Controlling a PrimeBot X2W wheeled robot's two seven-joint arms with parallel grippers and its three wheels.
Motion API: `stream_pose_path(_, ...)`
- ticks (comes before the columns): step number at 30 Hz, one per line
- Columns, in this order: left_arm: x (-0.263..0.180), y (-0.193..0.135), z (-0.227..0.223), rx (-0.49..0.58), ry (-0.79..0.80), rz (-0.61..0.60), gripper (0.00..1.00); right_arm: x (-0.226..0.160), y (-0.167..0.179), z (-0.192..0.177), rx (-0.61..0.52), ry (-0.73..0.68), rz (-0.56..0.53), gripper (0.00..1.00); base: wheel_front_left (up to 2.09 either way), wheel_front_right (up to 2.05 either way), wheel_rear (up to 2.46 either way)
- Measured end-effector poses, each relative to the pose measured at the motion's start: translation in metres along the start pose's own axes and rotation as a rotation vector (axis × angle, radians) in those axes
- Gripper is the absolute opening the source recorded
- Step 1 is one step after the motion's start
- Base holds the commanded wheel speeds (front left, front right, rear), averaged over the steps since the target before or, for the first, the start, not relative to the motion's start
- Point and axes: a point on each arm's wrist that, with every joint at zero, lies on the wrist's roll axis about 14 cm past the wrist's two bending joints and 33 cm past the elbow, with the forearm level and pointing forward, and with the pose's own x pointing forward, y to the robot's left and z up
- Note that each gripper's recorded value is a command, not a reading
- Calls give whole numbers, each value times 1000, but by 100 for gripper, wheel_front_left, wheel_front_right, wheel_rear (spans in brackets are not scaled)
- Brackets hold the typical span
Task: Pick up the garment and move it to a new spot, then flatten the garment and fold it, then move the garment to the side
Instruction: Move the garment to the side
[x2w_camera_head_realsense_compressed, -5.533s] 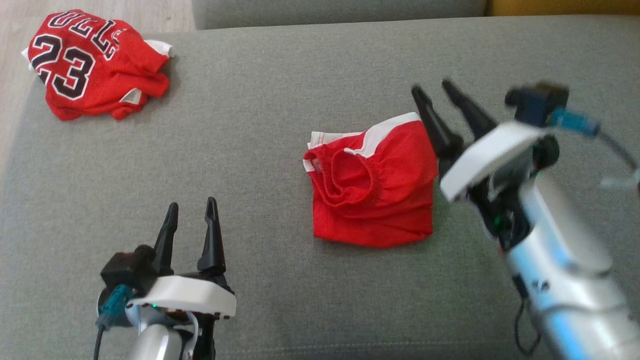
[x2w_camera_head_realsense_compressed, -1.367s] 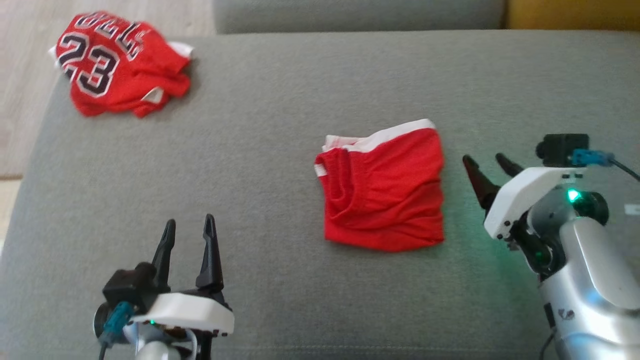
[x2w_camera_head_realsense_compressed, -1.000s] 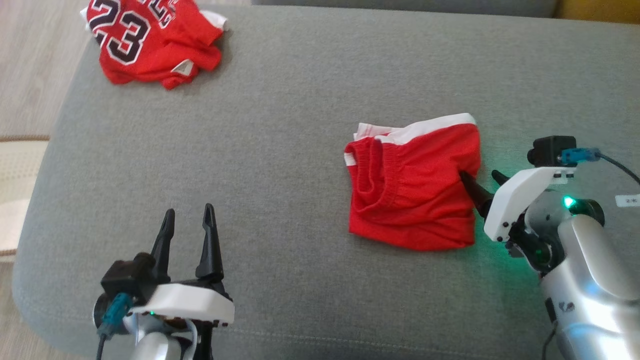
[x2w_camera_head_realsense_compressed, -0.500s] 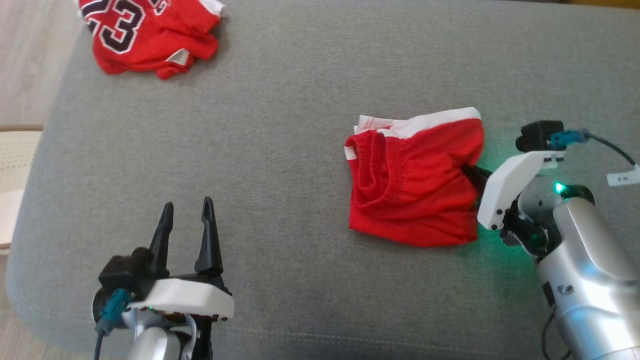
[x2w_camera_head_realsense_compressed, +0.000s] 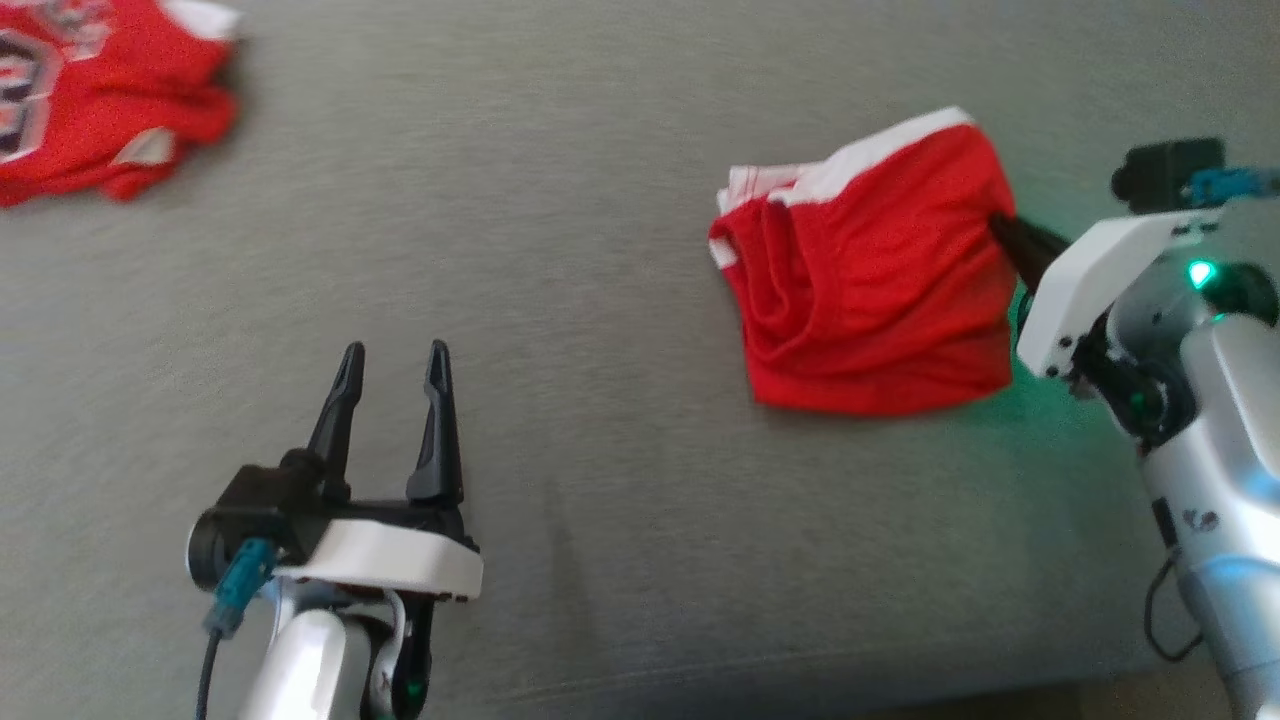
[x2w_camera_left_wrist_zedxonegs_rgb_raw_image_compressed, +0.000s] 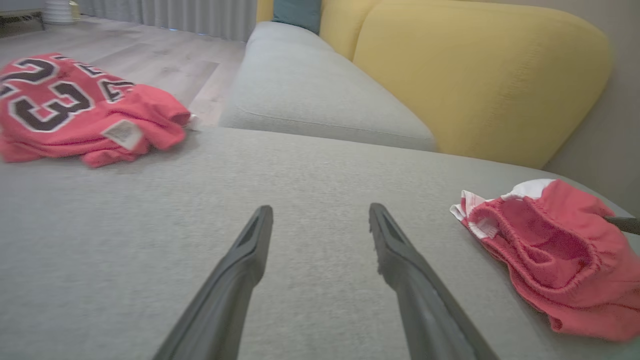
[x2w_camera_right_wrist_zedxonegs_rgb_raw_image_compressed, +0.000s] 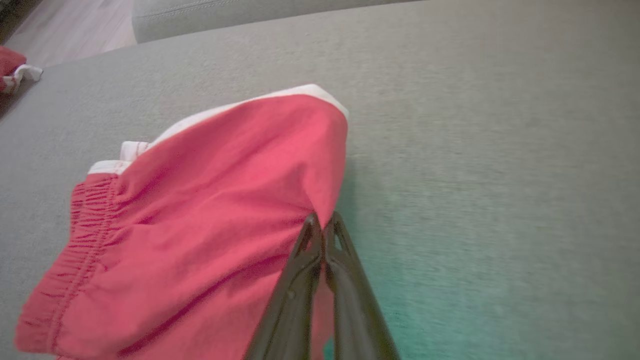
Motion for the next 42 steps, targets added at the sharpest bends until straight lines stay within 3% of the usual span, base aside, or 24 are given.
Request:
stream_pose_path(10, 50, -81, -24, -7, 14, -280, 100, -50, -86, 4, 69, -91, -225, 0, 0, 0, 0)
stream_pose_path(19, 70, -127, -50, -52, 48, -426, 100, -71, -127, -27, 132, -66, -357, 0, 0, 0, 0)
stream_pose_path(24, 71, -120, -51, -48, 54, -405, 100, -64, -134, -17, 74, -79, -381, 0, 0, 0, 0)
stream_pose_path(32, 71, -85, -40, -17, 27, -307, 100, -59, -180, 43, -113, -97, -511, 0, 0, 0, 0)
stream_pose_path(42, 68, -53, -43, 0, 37, -223, 100, -63, -233, 65, -170, -46, -665, 0, 0, 0, 0)
